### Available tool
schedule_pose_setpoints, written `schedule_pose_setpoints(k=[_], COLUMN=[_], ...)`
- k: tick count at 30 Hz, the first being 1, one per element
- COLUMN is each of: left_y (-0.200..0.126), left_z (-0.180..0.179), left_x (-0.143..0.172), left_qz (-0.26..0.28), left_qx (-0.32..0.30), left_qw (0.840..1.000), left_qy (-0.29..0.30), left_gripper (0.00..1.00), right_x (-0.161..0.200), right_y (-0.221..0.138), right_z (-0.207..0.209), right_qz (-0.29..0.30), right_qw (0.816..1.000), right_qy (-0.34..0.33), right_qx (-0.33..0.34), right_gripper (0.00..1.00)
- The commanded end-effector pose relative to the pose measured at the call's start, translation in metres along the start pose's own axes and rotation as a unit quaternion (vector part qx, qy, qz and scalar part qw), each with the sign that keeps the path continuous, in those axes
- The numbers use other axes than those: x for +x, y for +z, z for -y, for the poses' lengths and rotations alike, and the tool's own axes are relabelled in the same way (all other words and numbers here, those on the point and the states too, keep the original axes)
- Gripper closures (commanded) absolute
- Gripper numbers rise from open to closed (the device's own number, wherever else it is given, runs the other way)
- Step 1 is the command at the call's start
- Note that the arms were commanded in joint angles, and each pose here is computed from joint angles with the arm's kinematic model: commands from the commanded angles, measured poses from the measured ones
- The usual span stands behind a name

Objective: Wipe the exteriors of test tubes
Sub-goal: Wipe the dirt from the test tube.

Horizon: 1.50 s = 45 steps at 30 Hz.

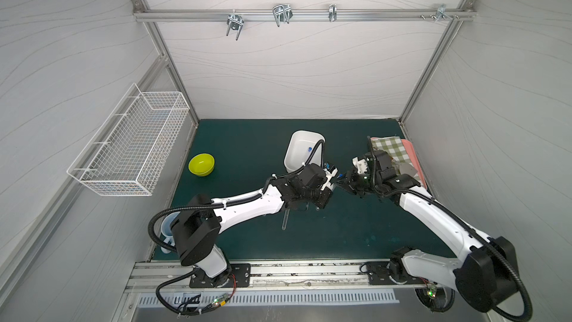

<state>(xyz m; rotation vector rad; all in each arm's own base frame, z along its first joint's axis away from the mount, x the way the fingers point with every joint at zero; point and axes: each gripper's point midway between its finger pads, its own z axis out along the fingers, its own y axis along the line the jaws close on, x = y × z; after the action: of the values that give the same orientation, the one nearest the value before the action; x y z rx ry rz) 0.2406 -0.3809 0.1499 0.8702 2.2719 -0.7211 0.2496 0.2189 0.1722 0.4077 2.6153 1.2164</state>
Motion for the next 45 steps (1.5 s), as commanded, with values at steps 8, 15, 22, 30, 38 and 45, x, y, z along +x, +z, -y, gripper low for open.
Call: schedule_pose_setpoints(k=[8, 15, 22, 30, 38, 45], left_y=[-0.005, -0.005, -0.011, -0.011, -0.010, -0.011], left_z=[0.008, 0.008, 0.005, 0.011, 0.029, 0.035], left_x=[-0.020, -0.008, -0.008, -0.007, 0.003, 0.005], left_qz=[0.027, 0.018, 0.017, -0.003, -0.022, -0.026], left_qx=[0.013, 0.019, 0.011, 0.006, 0.048, 0.062], left_qw=[1.000, 1.000, 1.000, 0.999, 0.997, 0.996], left_qy=[0.001, -0.011, -0.002, 0.042, 0.060, 0.061], left_gripper=[0.78, 0.80, 0.80, 0.80, 0.71, 0.66], right_x=[-0.021, -0.042, -0.042, -0.023, -0.020, -0.023], right_y=[-0.009, -0.017, -0.017, -0.011, -0.006, -0.005], right_z=[-0.010, -0.018, -0.013, -0.023, -0.020, -0.023], right_qz=[0.025, 0.041, 0.040, 0.011, 0.012, 0.014], right_qw=[1.000, 0.999, 0.999, 1.000, 1.000, 0.999], right_qy=[0.007, 0.003, 0.006, -0.014, -0.005, -0.004], right_qx=[-0.012, -0.020, -0.018, -0.025, -0.029, -0.033], right_gripper=[0.93, 0.93, 0.93, 0.93, 0.93, 0.93])
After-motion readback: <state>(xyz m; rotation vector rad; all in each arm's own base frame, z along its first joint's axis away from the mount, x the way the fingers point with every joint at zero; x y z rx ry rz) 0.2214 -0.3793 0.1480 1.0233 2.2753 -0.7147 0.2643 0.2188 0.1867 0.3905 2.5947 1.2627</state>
